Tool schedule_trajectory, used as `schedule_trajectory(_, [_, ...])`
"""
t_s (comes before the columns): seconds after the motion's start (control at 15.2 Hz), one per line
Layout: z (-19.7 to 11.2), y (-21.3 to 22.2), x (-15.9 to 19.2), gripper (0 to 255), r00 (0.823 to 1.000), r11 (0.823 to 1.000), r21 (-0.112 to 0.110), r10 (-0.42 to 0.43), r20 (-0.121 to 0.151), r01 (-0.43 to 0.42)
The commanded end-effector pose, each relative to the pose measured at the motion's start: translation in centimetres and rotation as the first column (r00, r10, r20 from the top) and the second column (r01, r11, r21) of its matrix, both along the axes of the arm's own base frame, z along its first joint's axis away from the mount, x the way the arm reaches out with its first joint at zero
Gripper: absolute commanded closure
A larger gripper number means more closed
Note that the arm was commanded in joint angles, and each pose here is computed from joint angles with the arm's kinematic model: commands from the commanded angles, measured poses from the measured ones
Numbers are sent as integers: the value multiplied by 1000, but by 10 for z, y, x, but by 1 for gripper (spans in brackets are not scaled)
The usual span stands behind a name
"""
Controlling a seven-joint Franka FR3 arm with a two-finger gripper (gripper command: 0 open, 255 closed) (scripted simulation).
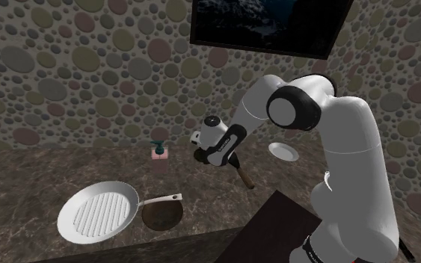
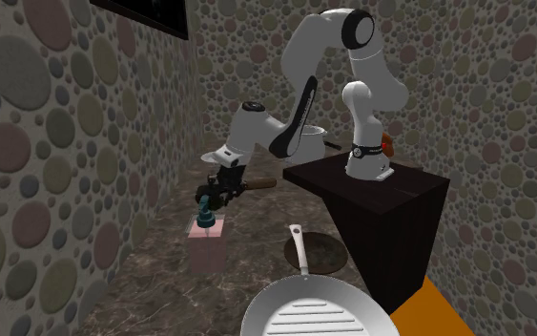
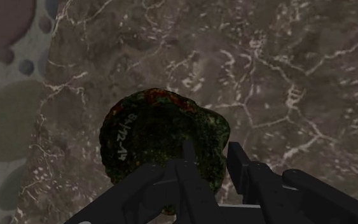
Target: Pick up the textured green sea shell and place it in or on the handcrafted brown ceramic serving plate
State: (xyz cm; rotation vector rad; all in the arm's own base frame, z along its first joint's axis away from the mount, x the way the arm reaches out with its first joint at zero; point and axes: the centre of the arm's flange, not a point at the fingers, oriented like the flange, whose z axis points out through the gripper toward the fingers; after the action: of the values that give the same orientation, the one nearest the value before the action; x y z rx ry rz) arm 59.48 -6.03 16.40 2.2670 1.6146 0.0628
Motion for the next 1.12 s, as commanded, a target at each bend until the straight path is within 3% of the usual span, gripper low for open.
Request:
schedule_trajectory(0.0, [11, 0, 0, 255, 1000, 1000, 0, 0, 0, 0])
schedule_trajectory(0.79, [73, 0, 0, 255, 1000, 1000, 0, 0, 0, 0])
schedule_trajectory(1.06, [75, 49, -18, 255, 1000, 1000, 0, 0, 0, 0])
